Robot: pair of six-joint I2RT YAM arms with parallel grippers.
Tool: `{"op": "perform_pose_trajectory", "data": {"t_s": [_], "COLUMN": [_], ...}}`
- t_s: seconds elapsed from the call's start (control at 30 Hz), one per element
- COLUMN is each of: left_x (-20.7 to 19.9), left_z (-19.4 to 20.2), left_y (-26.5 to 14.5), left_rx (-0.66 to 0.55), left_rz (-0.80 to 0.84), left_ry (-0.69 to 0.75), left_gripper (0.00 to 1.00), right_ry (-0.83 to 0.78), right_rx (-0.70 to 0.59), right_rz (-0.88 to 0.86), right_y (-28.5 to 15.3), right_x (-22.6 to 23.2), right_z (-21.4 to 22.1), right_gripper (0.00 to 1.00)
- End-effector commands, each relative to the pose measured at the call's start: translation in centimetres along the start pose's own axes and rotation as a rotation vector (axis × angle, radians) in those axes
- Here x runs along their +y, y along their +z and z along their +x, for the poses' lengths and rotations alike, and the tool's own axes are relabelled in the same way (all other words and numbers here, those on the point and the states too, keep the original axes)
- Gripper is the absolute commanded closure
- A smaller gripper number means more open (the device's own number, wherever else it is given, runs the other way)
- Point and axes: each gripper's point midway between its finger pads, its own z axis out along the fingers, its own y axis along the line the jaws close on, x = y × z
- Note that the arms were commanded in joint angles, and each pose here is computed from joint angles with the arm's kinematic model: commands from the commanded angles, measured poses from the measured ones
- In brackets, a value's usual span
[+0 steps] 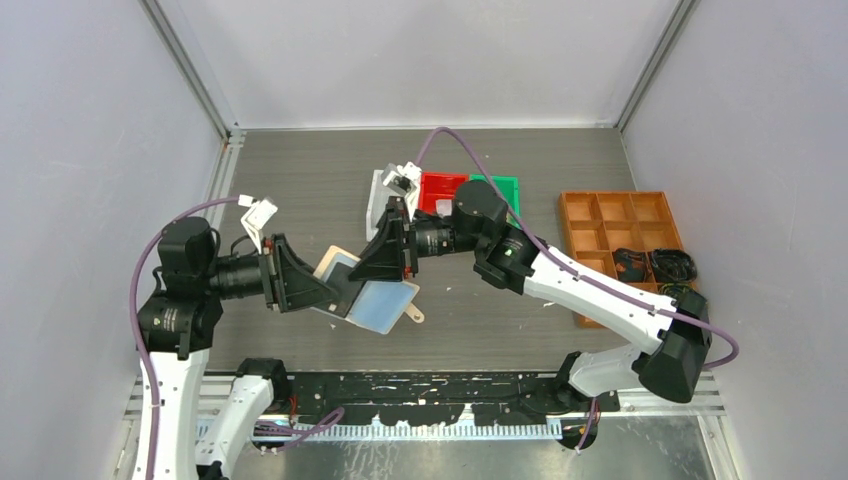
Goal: Take the credit cards out of the card holder
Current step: Remove the credit card from the card holder.
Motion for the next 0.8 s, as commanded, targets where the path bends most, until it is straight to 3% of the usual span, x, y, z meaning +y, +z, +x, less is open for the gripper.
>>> {"op": "perform_pose_trajectory", "data": {"t_s": [0.0, 0.13, 0.27, 0.33, 0.53, 0.77], "left_x": [-0.9, -1.0, -0.3, 0.6, 4.0, 5.2], "left_z": [-2.0, -2.4, -2.4, -2.5, -3.7, -4.9], "left_y": [0.2, 0.3, 0.5, 0.5, 0.0, 0.3], "left_rx": [-0.068, -0.095, -0.098, -0.112, -0.18, -0.196], "left_rz": [0.023, 0.04, 0.023, -0.029, -0.231, -0.264], "left_ry": [0.023, 0.013, 0.0, 0.007, 0.021, -0.006], "left_gripper": [0.63, 0.79, 0.89, 0.92, 0.96, 0.97], "right_ry": [-0.076, -0.06, -0.04, -0.026, 0.046, 0.294], "right_rx": [-0.126, -0.136, -0.17, -0.219, -0.425, -0.351], "right_rz": [-0.061, -0.059, -0.009, 0.053, 0.294, 0.202], "right_y": [-0.5, -0.2, -0.3, -1.2, -6.6, -5.6], "right_x": [2.7, 2.3, 1.5, 0.7, -1.2, -0.8], "right_z": [-3.7, -3.9, -4.6, -5.9, -10.0, -6.9], "right_gripper": [0.99, 0.94, 0.47, 0.35, 0.28, 0.31]}}
